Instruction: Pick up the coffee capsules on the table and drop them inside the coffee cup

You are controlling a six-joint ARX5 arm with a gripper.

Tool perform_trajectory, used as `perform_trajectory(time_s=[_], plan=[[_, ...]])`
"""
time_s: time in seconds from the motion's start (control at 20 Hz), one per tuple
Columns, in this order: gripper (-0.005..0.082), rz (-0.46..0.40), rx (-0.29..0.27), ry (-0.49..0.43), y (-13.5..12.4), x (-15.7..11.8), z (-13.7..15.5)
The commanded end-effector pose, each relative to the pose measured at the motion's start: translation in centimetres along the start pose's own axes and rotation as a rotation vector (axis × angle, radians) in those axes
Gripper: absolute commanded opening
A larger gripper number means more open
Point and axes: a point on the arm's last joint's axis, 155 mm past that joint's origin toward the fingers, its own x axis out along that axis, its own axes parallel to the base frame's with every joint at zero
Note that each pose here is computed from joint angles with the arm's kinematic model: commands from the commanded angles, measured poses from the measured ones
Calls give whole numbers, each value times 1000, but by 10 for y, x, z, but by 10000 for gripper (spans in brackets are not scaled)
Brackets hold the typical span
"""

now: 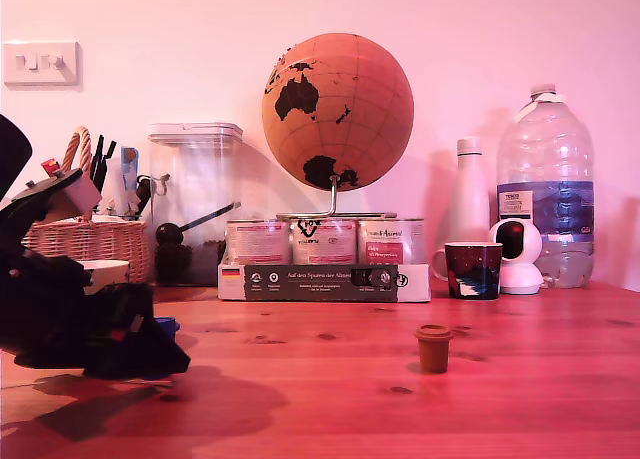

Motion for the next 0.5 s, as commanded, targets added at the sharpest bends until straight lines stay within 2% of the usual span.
perform_trajectory(time_s=[0.0, 0.45], plan=[[110, -3, -7, 35, -1, 0, -12], [105, -5, -4, 25, -2, -1, -8]])
